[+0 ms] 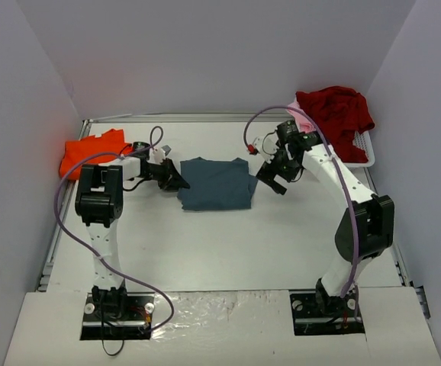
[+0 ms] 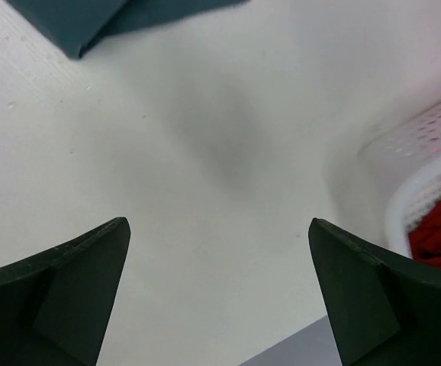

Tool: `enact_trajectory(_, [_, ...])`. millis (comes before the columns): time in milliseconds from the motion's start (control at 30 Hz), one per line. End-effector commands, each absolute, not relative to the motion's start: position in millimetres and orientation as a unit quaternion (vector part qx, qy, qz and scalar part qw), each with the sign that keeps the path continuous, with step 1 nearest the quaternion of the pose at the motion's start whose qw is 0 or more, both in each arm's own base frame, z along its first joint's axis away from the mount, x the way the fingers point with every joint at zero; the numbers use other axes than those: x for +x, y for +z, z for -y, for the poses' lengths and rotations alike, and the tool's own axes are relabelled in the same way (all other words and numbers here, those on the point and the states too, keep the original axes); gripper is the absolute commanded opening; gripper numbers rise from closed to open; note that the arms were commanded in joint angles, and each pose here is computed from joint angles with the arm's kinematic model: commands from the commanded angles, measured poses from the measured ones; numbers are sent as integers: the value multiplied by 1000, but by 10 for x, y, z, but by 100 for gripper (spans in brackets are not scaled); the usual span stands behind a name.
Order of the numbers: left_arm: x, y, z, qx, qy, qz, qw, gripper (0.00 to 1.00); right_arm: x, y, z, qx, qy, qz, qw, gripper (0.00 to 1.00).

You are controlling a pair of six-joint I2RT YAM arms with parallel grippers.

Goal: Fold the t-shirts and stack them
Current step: Put the neatly folded tshirt into the corner of the board with the left arm

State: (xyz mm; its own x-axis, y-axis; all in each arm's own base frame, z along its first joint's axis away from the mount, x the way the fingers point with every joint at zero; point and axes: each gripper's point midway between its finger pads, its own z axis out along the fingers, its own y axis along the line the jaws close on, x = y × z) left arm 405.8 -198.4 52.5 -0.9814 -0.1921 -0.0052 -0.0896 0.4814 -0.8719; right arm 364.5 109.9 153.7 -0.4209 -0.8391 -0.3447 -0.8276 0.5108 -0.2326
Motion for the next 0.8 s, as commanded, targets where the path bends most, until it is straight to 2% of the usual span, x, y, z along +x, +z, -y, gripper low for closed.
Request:
enact_trajectory(0, [4193,723,1773,-50,-495,-864,81,2,3408,1105,-1121,-470,41,-868,155,100])
enact_trajectory(33, [4134,705,1723,-59,-490,-868,60,2,3383,1045,-1111,-465,52,-871,149,100])
enact_trajectory(167, [4185,837,1575,-19,-488,-870,68,2,3318,793,-1163,-444,98,-878,148,100])
enact_trajectory(267, [4189,883,1454,14,-454,-888,65,2,3278,574,-1071,-432,106,-886,134,100])
enact_trajectory(300, [4051,894,1403,10,-437,-899,29,2,3250,478,-1015,-425,106,-890,123,100])
enact_trajectory(333, [4197,927,1240,31,-428,-902,53,2,3235,443,-1009,-423,113,-891,121,100])
enact_trajectory(400, [4139,920,1120,40,-401,-915,32,2,3205,408,-1002,-419,124,-892,116,100])
enact_trajectory(767, [4483,1293,455,104,-221,-963,116,2,3179,417,-1008,-421,132,-889,123,100])
